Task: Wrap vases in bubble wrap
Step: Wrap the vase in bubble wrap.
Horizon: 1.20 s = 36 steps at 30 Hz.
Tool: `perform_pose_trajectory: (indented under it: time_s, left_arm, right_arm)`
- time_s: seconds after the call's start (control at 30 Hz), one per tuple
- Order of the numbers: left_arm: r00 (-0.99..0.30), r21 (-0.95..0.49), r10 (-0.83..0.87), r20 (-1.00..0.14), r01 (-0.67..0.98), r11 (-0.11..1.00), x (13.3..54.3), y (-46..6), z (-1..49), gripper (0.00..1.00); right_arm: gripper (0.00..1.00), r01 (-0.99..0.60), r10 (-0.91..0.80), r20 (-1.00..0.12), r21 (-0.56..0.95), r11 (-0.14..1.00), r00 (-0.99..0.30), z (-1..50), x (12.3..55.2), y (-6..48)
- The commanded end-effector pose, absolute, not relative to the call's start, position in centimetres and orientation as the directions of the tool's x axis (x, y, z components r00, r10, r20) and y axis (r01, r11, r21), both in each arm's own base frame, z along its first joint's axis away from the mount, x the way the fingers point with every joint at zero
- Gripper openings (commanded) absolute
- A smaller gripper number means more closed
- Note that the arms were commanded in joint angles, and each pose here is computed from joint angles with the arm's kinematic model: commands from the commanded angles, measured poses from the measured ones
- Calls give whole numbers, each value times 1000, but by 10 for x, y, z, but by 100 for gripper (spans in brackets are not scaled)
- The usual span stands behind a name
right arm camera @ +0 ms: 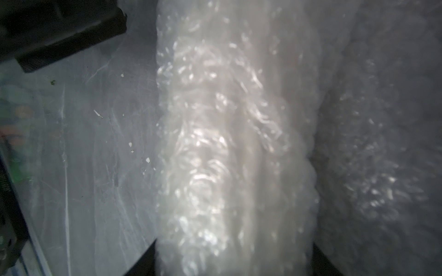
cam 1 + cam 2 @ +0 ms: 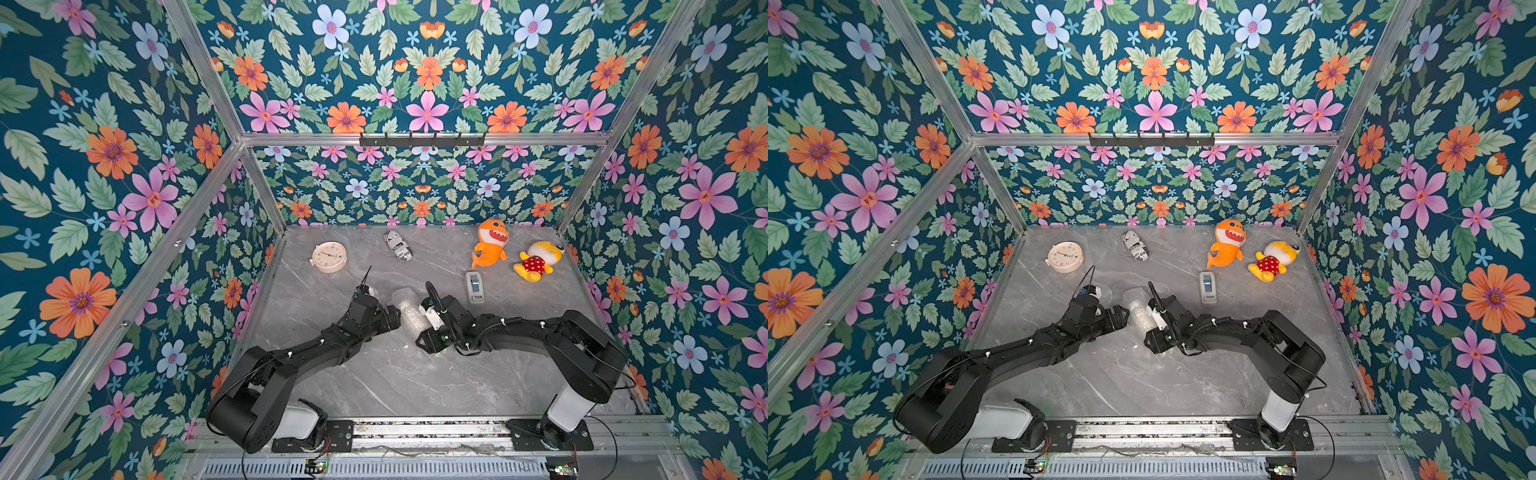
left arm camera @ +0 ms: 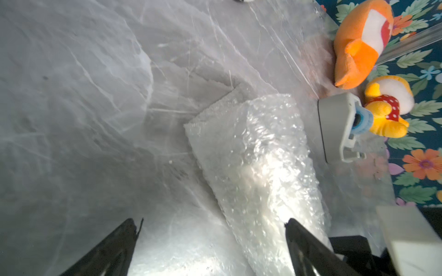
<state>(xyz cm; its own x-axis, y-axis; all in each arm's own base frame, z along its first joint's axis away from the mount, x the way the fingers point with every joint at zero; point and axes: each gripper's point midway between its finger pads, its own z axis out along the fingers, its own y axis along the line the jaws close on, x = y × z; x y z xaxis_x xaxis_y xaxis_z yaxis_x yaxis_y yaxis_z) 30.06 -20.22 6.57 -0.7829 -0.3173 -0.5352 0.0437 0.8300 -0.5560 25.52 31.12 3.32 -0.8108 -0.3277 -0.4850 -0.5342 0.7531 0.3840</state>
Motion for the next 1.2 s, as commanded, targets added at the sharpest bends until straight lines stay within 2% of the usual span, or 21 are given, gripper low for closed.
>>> perform_pose_trajectory:
  time_s: [0.0, 0.1, 0.17, 0.37, 0.57, 0.83, 1.03, 1.17]
  left_arm:
    - [-787, -712, -361, -501, 138, 689, 298, -232, 88, 100]
    - [-780, -797, -400, -482, 201, 569, 296, -247, 104, 100]
    - [-789, -818, -394, -471, 224, 530, 296, -255, 106, 100]
    - [-826, -896, -410, -386, 229, 381, 294, -273, 102, 100]
    - [-851, -947, -428, -304, 222, 231, 295, -287, 101, 100]
    - [-862, -963, -430, -267, 219, 158, 300, -300, 100, 100]
    - [-867, -964, -424, -263, 219, 151, 303, -307, 97, 100]
    - [-866, -967, -431, -253, 219, 128, 305, -308, 98, 88]
  right_arm:
    - [48, -482, -268, -449, 477, 735, -852, 46, 251, 315]
    - [48, -473, -249, -446, 514, 716, -860, 52, 252, 319]
    - [48, -466, -247, -435, 519, 717, -866, 49, 253, 320]
    - [48, -425, -205, -407, 579, 695, -890, 44, 248, 326]
    - [48, -417, -159, -426, 625, 660, -890, 55, 252, 334]
    - [47, -436, -117, -451, 712, 550, -885, 74, 253, 354]
    - [46, -468, -100, -487, 731, 496, -867, 88, 252, 359]
    - [46, -468, -97, -487, 736, 489, -868, 88, 251, 360]
